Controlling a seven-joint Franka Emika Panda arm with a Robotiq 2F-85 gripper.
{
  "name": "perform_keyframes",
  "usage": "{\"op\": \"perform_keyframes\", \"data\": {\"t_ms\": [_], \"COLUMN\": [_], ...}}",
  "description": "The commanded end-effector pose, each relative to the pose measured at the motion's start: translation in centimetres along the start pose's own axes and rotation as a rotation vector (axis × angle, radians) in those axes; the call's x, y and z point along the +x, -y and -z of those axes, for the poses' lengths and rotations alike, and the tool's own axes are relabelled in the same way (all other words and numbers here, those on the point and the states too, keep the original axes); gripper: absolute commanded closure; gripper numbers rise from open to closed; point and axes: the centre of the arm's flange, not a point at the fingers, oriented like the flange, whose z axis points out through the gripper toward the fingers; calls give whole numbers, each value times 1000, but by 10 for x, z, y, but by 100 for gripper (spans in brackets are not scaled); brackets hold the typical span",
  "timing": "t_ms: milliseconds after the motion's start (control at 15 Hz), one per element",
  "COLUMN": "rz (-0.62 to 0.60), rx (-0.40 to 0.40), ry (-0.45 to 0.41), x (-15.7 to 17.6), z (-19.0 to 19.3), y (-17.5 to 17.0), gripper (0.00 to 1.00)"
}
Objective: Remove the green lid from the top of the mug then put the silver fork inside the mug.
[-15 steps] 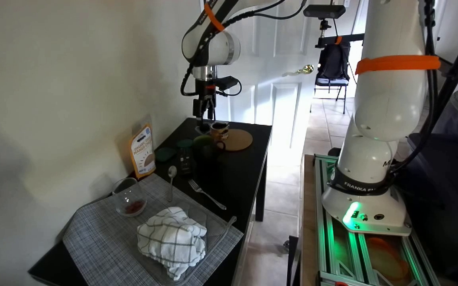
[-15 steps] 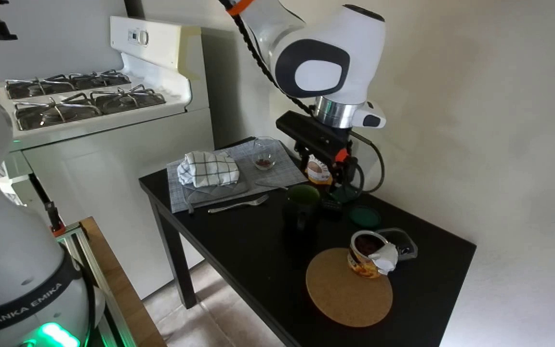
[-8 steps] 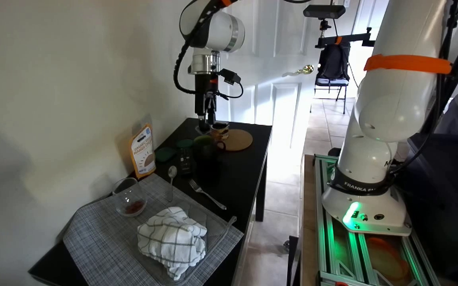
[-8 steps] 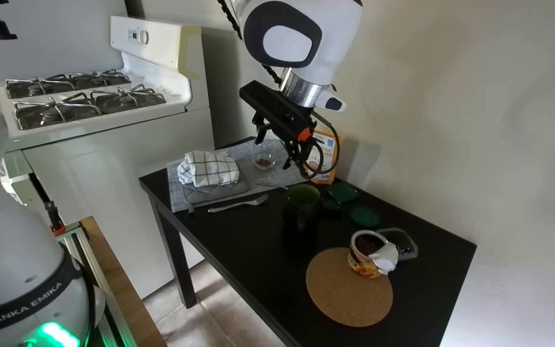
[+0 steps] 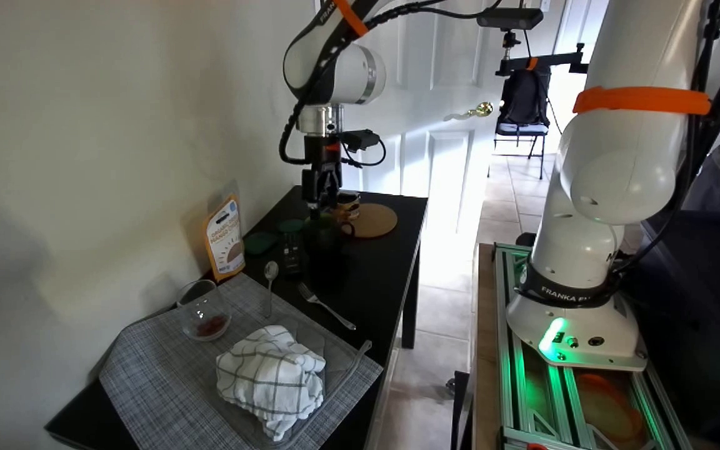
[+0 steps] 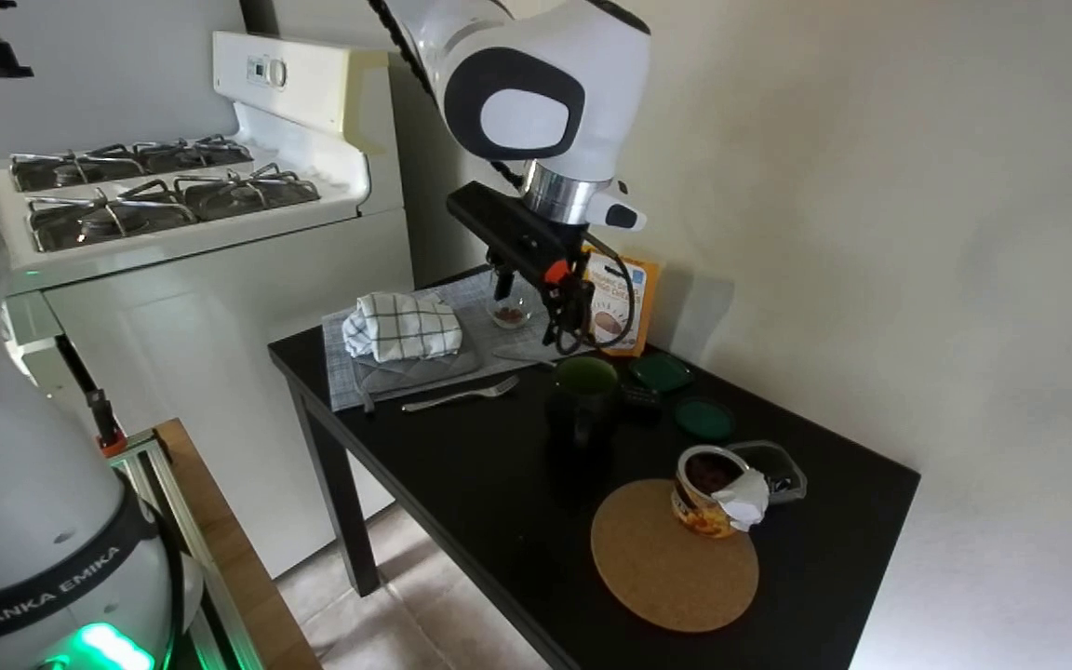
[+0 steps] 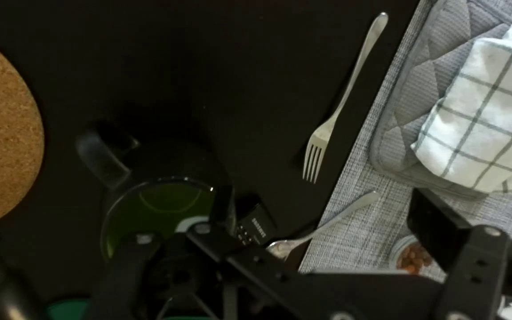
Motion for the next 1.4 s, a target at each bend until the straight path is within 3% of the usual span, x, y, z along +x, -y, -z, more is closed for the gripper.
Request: {"op": "perform_keyframes", "data": {"t_ms": [0, 267, 333, 600, 667, 867, 1333], "rz": [-37, -2, -20, -4, -110, -245, -418], "rx": [-71, -86, -74, -74, -103, -175, -241], "ry": [72, 159, 122, 144, 89, 1, 51], "x": [-18, -25, -20, -22, -24, -24, -26], "z": [-27, -56, -45, -55, -64, -82, -129], "y": [33, 53, 45, 52, 58, 71, 78], "gripper": [0, 0, 0, 0, 0, 0, 2]}}
